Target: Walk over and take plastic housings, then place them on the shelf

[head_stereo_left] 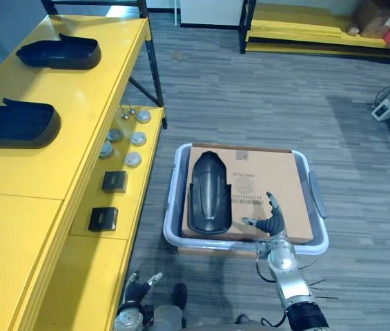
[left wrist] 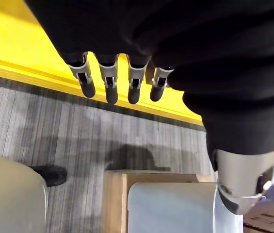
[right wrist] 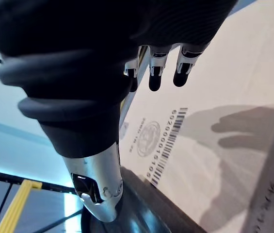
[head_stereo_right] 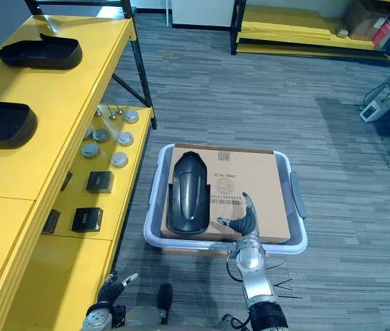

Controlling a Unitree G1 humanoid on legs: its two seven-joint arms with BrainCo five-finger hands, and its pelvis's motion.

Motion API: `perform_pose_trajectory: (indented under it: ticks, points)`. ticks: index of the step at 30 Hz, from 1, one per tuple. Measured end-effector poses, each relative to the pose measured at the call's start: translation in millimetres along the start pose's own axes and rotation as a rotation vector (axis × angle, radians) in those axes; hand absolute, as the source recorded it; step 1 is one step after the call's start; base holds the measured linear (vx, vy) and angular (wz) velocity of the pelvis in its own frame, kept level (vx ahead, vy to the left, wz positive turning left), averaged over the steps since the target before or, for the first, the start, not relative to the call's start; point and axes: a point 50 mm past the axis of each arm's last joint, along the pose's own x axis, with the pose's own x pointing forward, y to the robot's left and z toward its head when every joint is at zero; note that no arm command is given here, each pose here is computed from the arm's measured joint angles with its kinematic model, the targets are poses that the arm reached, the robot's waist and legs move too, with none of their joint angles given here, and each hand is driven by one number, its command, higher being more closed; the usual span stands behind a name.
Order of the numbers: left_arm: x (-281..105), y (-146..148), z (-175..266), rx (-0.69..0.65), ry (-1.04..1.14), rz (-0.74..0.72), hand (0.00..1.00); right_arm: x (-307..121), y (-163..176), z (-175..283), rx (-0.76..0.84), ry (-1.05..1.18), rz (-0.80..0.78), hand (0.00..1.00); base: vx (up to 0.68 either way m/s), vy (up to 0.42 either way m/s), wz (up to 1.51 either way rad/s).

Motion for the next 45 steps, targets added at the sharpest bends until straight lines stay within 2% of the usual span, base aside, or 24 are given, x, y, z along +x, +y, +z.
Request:
perform_pose_trajectory:
  ticks: [10, 19, 31, 32, 40, 45]
  points:
    - [1.1, 1.1, 6.2, -0.021, -0.023, 0.01, 0.0, 24.7, 6.3, 21.8, -0.003, -0.001, -0.048, 0.0, -0.09, 0.01, 0.24]
    - [2.2, 2.4, 12.1, -0.025, -0.045, 0.016, 0.0, 38.0, -5.9, 29.9, 0.075, 0.034, -0.171, 0.0, 0.1, 0.006, 0.13]
    - [8.5, 3.1, 29.1, -0.061, -0.083, 0.032, 0.0, 64.2, -6.8, 39.6, 0.17, 0.143, -0.207, 0.0, -0.06, 0.021, -0.04]
    - [9.2, 3.0, 31.5, -0.061, -0.089, 0.031, 0.0, 67.3, -8.7, 39.8, 0.172, 0.158, -0.213, 1.0, -0.07, 0.025, 0.04]
    - [15.1, 12.6, 44.5, -0.07, -0.118, 0.05, 0.0, 88.4, -19.8, 66.3, 0.198, 0.154, -0.223, 1.0, -0.01, 0.011, 0.06]
    - [17.7, 14.0, 50.6, -0.074, -0.129, 0.053, 0.0, 93.2, -15.1, 80.3, 0.255, 0.13, -0.151, 1.0, 0.04, -0.002, -0.08]
